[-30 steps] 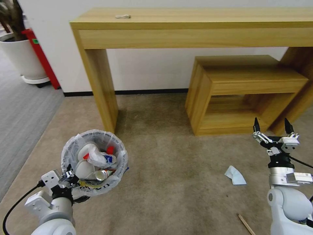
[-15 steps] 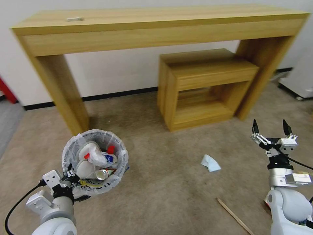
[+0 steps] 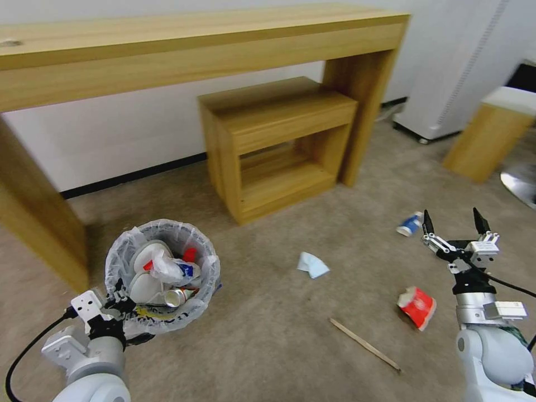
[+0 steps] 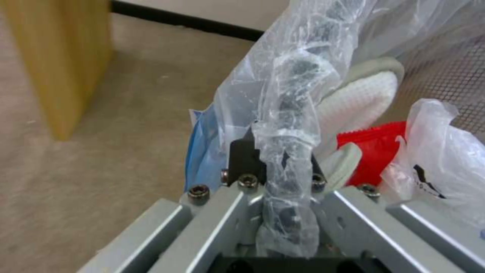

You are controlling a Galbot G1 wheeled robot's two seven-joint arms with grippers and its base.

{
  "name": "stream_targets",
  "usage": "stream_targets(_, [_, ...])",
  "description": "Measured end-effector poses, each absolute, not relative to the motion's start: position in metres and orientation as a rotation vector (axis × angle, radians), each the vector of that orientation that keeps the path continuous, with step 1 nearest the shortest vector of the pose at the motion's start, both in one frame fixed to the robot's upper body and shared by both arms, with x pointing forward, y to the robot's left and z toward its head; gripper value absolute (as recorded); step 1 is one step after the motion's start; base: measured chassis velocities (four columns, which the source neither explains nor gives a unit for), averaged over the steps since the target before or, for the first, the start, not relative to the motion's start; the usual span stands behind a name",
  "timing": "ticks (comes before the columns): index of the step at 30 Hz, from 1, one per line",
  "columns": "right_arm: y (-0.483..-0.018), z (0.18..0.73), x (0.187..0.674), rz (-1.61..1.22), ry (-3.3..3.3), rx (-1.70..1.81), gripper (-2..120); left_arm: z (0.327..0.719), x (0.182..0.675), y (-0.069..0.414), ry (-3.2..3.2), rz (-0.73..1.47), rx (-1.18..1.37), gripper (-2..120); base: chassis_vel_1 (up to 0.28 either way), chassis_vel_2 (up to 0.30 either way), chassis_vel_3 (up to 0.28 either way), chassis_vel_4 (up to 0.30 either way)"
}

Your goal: Pick up the trash bin and place the garbage on the floor into it.

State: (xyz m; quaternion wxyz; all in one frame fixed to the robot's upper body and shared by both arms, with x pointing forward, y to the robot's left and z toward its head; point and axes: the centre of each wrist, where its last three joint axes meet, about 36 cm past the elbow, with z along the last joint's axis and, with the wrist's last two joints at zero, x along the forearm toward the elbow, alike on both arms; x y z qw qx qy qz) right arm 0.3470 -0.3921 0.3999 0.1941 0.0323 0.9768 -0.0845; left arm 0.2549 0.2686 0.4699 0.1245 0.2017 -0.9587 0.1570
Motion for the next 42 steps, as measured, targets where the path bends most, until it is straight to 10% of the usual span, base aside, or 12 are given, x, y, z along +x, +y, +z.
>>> stream_targets(42, [-0.3901, 0.3944, 0.3536, -0.220, 2.711, 0.075, 100, 0.4720, 0.2548, 0.2693, -2.822, 0.464, 0.600, 1, -0.065, -0.064, -0.063, -0.062])
